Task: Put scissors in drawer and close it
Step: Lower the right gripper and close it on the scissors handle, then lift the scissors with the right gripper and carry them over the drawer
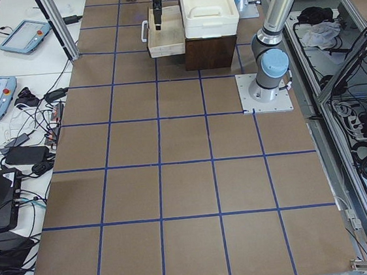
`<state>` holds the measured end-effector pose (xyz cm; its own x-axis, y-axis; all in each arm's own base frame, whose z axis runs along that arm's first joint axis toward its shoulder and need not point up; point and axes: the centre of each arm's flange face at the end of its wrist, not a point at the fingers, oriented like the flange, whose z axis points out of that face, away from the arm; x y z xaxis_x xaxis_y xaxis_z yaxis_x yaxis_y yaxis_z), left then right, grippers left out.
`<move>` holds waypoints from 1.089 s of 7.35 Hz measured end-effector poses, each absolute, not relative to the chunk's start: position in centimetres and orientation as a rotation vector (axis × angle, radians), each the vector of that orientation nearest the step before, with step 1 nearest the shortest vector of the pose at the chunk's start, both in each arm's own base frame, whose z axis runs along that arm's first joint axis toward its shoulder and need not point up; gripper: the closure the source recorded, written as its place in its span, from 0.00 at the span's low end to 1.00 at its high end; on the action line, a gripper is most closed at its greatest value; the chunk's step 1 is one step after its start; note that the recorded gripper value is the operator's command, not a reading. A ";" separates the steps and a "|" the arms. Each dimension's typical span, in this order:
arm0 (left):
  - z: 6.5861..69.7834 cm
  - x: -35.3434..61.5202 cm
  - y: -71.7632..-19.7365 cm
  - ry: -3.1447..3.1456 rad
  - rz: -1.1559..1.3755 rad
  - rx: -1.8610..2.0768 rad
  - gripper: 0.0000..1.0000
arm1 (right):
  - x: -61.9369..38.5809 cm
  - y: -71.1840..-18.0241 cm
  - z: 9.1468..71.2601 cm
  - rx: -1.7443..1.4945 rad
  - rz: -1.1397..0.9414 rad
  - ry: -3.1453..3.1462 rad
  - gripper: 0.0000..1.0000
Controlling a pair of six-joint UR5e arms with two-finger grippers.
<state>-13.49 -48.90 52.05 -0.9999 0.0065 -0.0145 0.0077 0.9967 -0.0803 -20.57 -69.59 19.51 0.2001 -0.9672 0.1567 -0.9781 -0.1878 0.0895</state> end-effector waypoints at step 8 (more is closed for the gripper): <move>52.0 -13.5 -48.9 3.125 -0.126 0.012 0.00 | 1.5 -63.3 42.2 2.048 0.132 -2.126 1.00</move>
